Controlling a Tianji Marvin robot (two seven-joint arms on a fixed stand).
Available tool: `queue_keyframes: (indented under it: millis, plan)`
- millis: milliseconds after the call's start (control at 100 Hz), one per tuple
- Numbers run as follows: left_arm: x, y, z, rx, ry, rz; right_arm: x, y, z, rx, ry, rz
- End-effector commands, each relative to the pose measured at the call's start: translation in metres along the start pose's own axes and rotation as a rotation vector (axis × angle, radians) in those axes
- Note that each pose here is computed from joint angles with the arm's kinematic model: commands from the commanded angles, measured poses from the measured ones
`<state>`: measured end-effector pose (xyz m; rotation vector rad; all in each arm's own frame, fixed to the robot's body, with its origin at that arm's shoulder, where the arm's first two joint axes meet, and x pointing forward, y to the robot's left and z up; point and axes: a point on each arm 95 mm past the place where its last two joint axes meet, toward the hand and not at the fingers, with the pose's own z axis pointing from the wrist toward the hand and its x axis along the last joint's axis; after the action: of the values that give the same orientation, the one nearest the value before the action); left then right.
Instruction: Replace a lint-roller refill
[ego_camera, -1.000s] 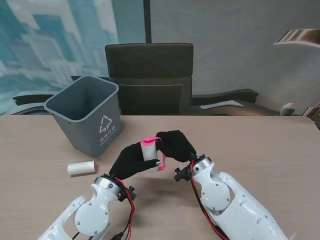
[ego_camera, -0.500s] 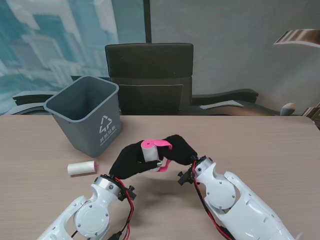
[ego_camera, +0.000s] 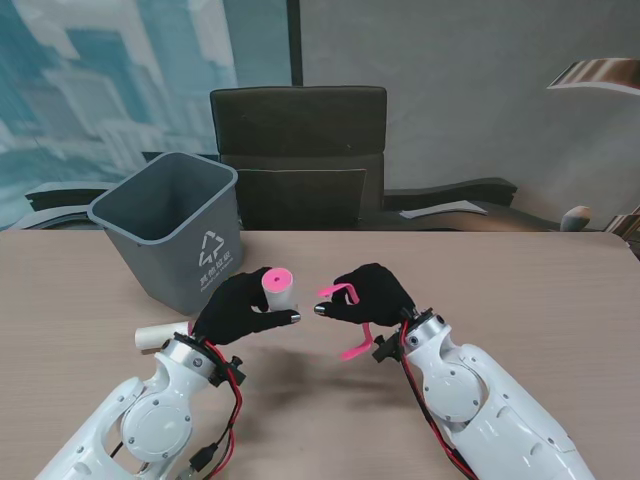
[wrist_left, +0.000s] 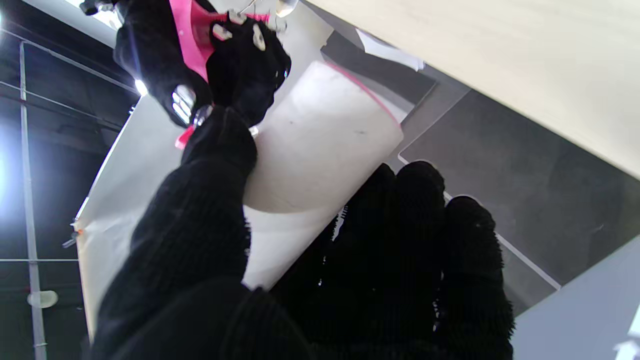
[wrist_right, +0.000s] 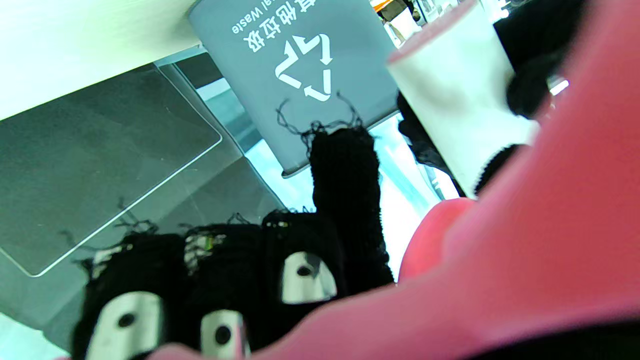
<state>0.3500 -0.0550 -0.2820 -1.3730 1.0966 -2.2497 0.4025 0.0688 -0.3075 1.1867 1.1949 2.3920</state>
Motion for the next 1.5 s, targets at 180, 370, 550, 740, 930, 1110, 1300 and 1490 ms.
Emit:
queue_keyframes:
  millis: [180,370,550,740,930,1110,1300,1490]
  plan:
    - [0.003,-0.058,0.014,0.075,0.045,0.073,-0.009,-0.005,-0.007,0.02,-0.044,0.01]
    - [-0.009,-0.109,0.031,0.104,0.051,0.155,-0.012,-0.006,-0.008,0.02,-0.056,0.018]
    - [-0.024,-0.148,0.047,0.108,0.025,0.212,-0.014,-0.008,-0.008,0.028,-0.076,0.033]
    - [-0.043,-0.177,0.062,0.117,-0.008,0.266,-0.013,-0.01,-0.007,0.031,-0.081,0.052]
    - [-0.063,-0.202,0.069,0.121,-0.052,0.344,-0.014,-0.011,-0.007,0.042,-0.092,0.061]
    - [-0.082,-0.218,0.075,0.095,-0.113,0.401,-0.014,-0.012,-0.006,0.046,-0.094,0.065]
    - [-0.101,-0.23,0.079,0.076,-0.138,0.496,-0.015,-0.012,-0.006,0.052,-0.102,0.068]
    - [-0.104,-0.231,0.077,0.013,-0.131,0.555,-0.015,-0.013,-0.006,0.058,-0.107,0.071]
